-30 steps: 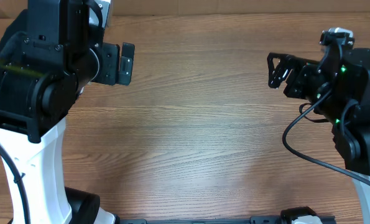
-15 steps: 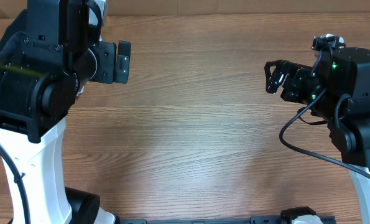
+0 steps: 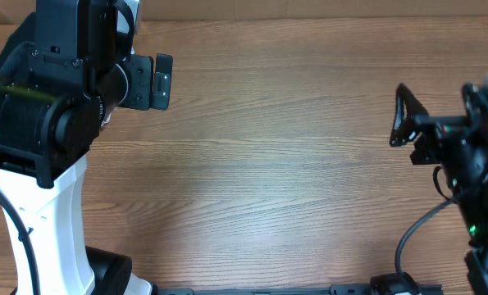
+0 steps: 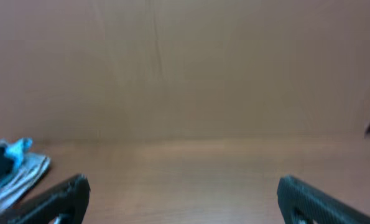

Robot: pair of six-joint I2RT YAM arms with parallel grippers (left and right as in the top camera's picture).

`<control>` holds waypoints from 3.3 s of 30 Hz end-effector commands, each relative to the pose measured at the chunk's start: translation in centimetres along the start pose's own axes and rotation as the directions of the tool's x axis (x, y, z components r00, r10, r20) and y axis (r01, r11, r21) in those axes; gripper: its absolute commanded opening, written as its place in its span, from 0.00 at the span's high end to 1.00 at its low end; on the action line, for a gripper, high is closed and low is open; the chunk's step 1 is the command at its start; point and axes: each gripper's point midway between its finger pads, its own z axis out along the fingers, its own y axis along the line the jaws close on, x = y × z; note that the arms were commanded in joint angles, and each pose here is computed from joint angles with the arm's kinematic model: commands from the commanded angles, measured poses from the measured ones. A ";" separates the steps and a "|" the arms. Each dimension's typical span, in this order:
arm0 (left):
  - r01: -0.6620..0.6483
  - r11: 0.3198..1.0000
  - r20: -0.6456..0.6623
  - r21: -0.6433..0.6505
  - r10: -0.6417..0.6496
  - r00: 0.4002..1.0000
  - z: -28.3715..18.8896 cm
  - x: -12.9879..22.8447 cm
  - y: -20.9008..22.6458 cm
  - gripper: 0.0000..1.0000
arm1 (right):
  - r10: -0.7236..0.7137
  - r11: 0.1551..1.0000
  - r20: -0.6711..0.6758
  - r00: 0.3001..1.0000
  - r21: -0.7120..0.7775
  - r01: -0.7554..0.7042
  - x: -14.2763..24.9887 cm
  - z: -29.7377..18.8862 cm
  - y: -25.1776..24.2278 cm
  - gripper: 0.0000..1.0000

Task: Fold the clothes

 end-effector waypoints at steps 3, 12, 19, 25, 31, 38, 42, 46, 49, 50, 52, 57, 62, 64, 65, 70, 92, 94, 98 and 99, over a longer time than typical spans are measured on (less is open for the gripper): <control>0.015 1.000 0.009 -0.011 -0.015 1.000 -0.5 0.1 0.3 0.00 | -0.063 0.998 -0.018 0.998 0.011 0.063 6.1 1.6 -0.9 0.00; 0.015 1.000 0.010 -0.011 -0.015 1.000 -0.5 0.1 0.3 0.00 | -0.061 0.997 0.051 0.997 -0.034 0.063 17.4 1.8 -1.3 0.00; 0.015 1.000 0.010 -0.011 -0.015 1.000 -0.5 0.1 0.3 0.00 | -0.055 0.998 0.138 0.989 -0.031 0.060 22.1 1.8 -2.3 0.00; 0.015 1.000 0.010 -0.011 -0.015 1.000 -0.5 0.1 0.3 0.00 | -0.058 0.997 0.221 0.974 -0.028 0.066 22.7 1.1 -3.0 0.00; 0.015 1.000 0.010 -0.011 -0.015 1.000 -0.5 0.1 0.3 0.00 | -0.056 0.998 0.185 0.981 -0.022 0.061 25.5 2.2 -3.4 0.00; 0.015 1.000 0.010 -0.011 -0.015 1.000 -0.5 0.1 0.3 0.00 | -0.054 0.998 0.157 0.986 -0.018 0.058 26.5 2.5 -3.6 0.00; 0.015 1.000 0.010 -0.011 -0.015 1.000 -0.5 0.1 0.3 0.00 | -0.054 0.998 0.156 0.986 -0.018 0.058 26.5 2.5 -3.6 0.00; 0.015 1.000 0.009 -0.011 -0.015 1.000 -0.5 0.1 0.3 0.00 | -0.054 0.998 0.156 0.986 -0.018 0.058 26.5 2.5 -3.6 0.00; 0.015 1.000 0.009 -0.011 -0.015 1.000 -0.5 0.1 0.3 0.00 | -0.054 0.998 0.156 0.986 -0.018 0.058 26.5 2.5 -3.6 0.00; 0.015 1.000 0.010 -0.011 -0.015 1.000 -0.5 0.1 0.3 0.00 | -0.054 0.998 0.156 0.986 -0.018 0.058 26.5 2.5 -3.6 0.00; 0.015 1.000 0.010 -0.011 -0.015 1.000 -0.5 0.1 0.3 0.00 | -0.054 0.998 0.156 0.986 -0.018 0.057 26.5 2.5 -3.6 0.00; 0.015 1.000 0.010 -0.011 -0.015 1.000 -0.5 0.1 0.3 0.00 | -0.054 0.998 0.156 0.986 -0.018 0.057 26.5 2.5 -3.6 0.00; 0.015 1.000 0.010 -0.011 -0.015 1.000 -0.5 0.1 0.3 0.00 | -0.054 0.998 0.156 0.986 -0.018 0.058 26.5 2.5 -3.6 0.00; 0.015 1.000 0.010 -0.011 -0.015 1.000 -0.5 0.1 0.3 0.00 | -0.054 0.998 0.156 0.986 -0.018 0.058 26.5 2.5 -3.6 0.00; 0.015 1.000 0.009 -0.011 -0.015 1.000 -0.5 0.1 0.3 0.00 | -0.054 0.998 0.156 0.986 -0.018 0.058 26.5 2.5 -3.6 0.00; 0.016 1.000 0.013 -0.011 -0.015 1.000 -0.7 0.1 0.3 0.00 | -0.054 0.998 0.156 0.986 -0.018 0.058 26.5 2.5 -3.6 0.00; 0.201 0.979 0.499 -0.038 -0.156 0.852 -2.0 3.3 5.6 0.00 | -0.054 0.998 0.156 0.986 -0.018 0.058 26.5 2.5 -3.6 0.00; 0.179 0.982 0.541 -0.057 -0.120 0.832 -2.6 4.6 5.8 0.00 | -0.054 0.998 0.156 0.986 -0.018 0.058 26.5 2.5 -3.6 0.00; 0.182 0.979 0.587 -0.095 -0.092 0.805 -2.8 7.9 6.2 0.00 | -0.054 0.998 0.156 0.986 -0.018 0.058 26.5 2.5 -3.6 0.00; 0.189 0.977 0.592 -0.100 -0.094 0.800 -2.6 8.9 6.3 0.00 | -0.054 0.998 0.156 0.986 -0.018 0.058 26.5 2.5 -3.6 0.00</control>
